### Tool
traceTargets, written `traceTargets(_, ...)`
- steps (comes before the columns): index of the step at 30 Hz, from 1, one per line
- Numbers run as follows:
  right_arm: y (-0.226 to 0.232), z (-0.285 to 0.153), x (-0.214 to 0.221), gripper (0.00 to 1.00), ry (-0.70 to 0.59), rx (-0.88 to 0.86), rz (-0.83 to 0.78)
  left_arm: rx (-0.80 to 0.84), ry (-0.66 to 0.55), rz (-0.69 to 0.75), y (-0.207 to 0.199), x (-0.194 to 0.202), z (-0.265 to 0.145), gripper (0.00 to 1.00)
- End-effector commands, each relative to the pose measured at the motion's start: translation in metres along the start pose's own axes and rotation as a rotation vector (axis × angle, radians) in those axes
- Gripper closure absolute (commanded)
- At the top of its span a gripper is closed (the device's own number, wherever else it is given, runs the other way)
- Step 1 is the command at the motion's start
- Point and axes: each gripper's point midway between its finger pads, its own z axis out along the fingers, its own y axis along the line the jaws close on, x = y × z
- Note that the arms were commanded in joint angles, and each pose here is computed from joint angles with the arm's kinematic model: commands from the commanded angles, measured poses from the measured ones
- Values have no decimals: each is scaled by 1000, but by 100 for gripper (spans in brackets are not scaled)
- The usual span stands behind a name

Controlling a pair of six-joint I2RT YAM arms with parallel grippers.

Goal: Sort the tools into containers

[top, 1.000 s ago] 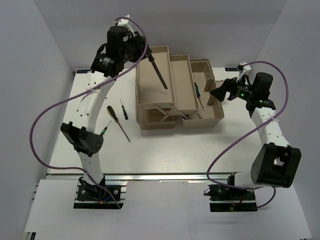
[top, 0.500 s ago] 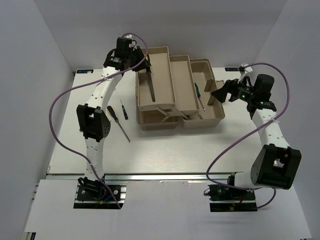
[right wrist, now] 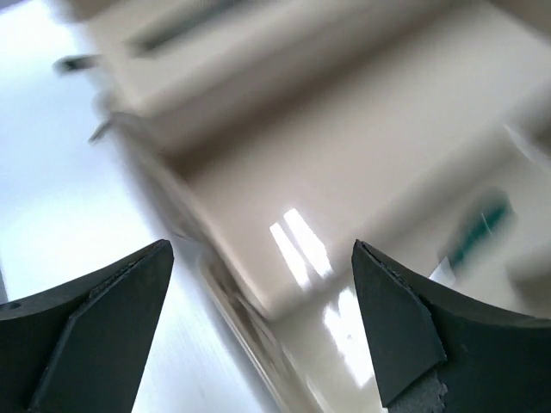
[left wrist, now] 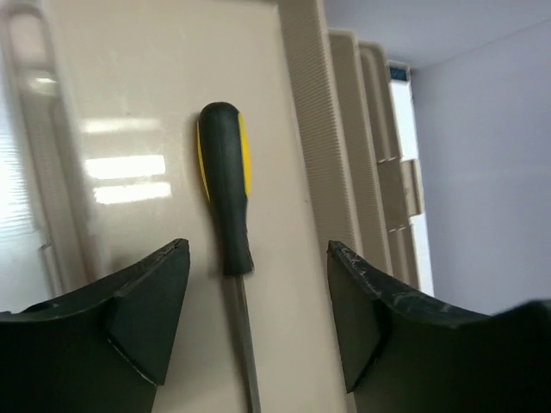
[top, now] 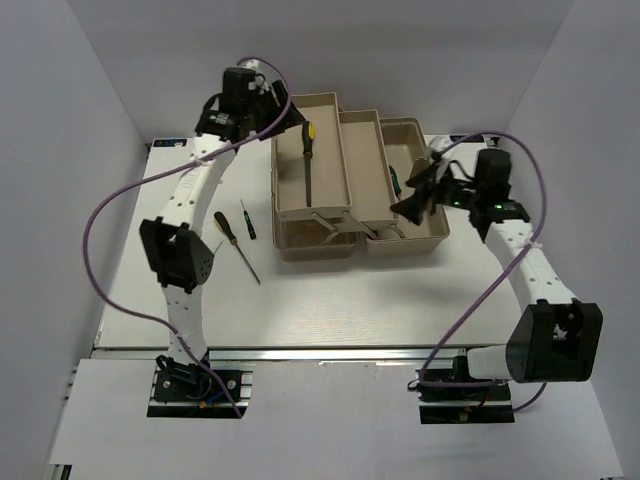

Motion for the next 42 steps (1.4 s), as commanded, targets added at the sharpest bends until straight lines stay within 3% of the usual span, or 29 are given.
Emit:
traceTargets(1, 69, 21, -46, 11, -98, -219, -386, -9, -278, 14, -24, -81, -114, 28)
traceTargets(2, 77, 28, -49, 11, -103, -234, -431, -68, -303, -8, -9, -83, -127, 34)
traceTargets(3, 105, 41, -59, 11, -123, -308, -511, -115, -293, -31, 6, -68, -148, 58)
traceTargets(4, 117, 51, -57, 11, -117, -352, -527, -163, -307, -67, 27, -66, -163, 76)
traceTargets(5, 128, 59, -59, 10, -113, -377, -544, -196, -308, -87, 41, -56, -175, 92)
traceTargets(6, 160, 70, -64, 14, -117, -454, -563, -257, -300, -124, 68, -31, -198, 100)
traceTargets(8, 181, 93, -53, 27, -59, -480, -571, -303, -284, -163, 92, -3, -219, 100)
traceTargets(9, 217, 104, -46, 47, -45, -550, -589, -351, -261, -193, 112, 27, -236, 100)
traceTargets(10, 230, 116, -37, 59, -13, -567, -579, -375, -249, -206, 120, 41, -243, 97)
traceTargets(12, 261, 139, -23, 74, 45, -529, -581, -430, -220, -219, 131, 70, -258, 74)
traceTargets(13, 268, 159, -14, 75, 87, -505, -526, -460, -248, -217, 136, 80, -273, 57)
traceTargets(14, 265, 173, -11, 73, 126, -430, -515, -473, -263, -218, 136, 85, -282, 52)
traceTargets(16, 283, 206, 16, 59, 216, -420, -459, -494, -334, -208, 134, 90, -310, 41)
traceTargets(17, 289, 216, -5, 47, 204, -412, -418, -502, -357, -200, 133, 91, -320, 40)
traceTargets(19, 294, 247, 18, 34, 274, -427, -366, -526, -463, -180, 128, 86, -352, 37)
traceTargets(20, 299, 257, -3, 22, 241, -418, -341, -551, -482, -177, 130, 88, -363, 36)
traceTargets(22, 300, 288, 22, 16, 298, -392, -292, -587, -536, -176, 130, 88, -383, 35)
traceTargets(23, 299, 300, 2, 11, 268, -333, -219, -616, -581, -177, 131, 89, -400, 34)
traceTargets(24, 292, 323, 31, 11, 323, -282, -170, -625, -599, -180, 132, 90, -407, 34)
traceTargets(26, 281, 345, 18, 11, 297, -151, -128, -639, -632, -188, 131, 94, -420, 34)
traceTargets(27, 276, 360, 42, 11, 328, -104, -99, -639, -636, -193, 131, 95, -423, 34)
traceTargets(31, 262, 381, 52, 11, 262, 3, -50, -652, -616, -208, 133, 105, -426, 34)
traceTargets(36, 232, 406, 73, 28, 208, 183, 7, -669, -578, -203, 135, 110, -424, 34)
traceTargets(37, 229, 411, 60, 28, 168, 202, 25, -669, -574, -201, 135, 110, -423, 34)
traceTargets(42, 226, 426, 74, 37, 140, 172, 59, -666, -536, -201, 138, 114, -414, 33)
